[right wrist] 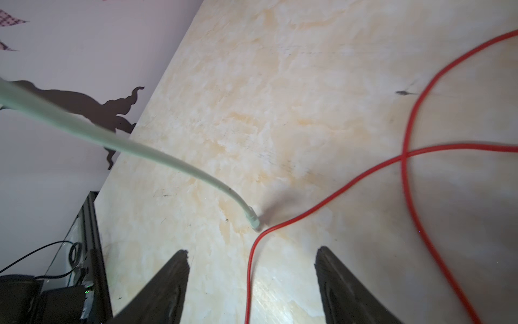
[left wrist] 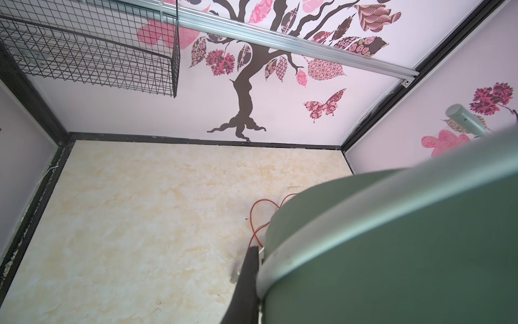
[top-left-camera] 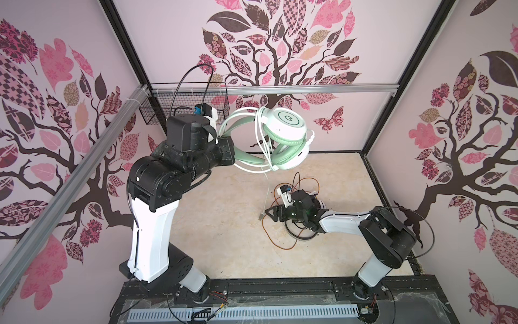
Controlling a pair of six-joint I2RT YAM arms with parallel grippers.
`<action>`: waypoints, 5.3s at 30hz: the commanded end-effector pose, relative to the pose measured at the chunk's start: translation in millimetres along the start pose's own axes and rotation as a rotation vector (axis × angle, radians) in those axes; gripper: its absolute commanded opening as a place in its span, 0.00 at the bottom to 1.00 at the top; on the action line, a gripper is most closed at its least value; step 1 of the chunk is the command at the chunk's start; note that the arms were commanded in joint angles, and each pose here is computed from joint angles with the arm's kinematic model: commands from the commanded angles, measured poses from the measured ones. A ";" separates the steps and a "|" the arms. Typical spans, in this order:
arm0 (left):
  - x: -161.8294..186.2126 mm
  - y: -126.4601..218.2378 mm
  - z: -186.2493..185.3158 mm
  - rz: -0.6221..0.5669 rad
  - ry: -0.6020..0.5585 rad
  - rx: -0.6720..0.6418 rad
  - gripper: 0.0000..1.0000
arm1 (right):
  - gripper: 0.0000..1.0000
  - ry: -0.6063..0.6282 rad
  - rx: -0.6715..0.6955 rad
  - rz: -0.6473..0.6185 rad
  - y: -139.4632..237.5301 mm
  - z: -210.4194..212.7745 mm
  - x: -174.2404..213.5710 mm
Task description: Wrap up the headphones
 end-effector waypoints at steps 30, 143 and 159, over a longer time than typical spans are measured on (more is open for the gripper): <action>-21.3 28.9 -6.0 -0.145 0.074 0.091 0.00 | 0.10 -0.011 -0.155 0.040 -56.4 5.1 39.0; 318.0 -76.3 60.3 0.774 0.023 0.217 0.00 | 0.00 0.694 0.530 -0.110 156.6 146.0 -142.8; 343.9 -55.4 43.2 0.862 -0.126 0.189 0.00 | 0.00 0.550 0.542 -0.112 126.7 94.0 -201.6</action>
Point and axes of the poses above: each gripper's point midway between its finger pads, its own y axis back along the fingers, its own z axis along the line the jaws close on, x = y × z, the point moved 8 cm from there along y, back along the fingers, and after that the axes turned 3 degrees about y, right-handed, at the moved point
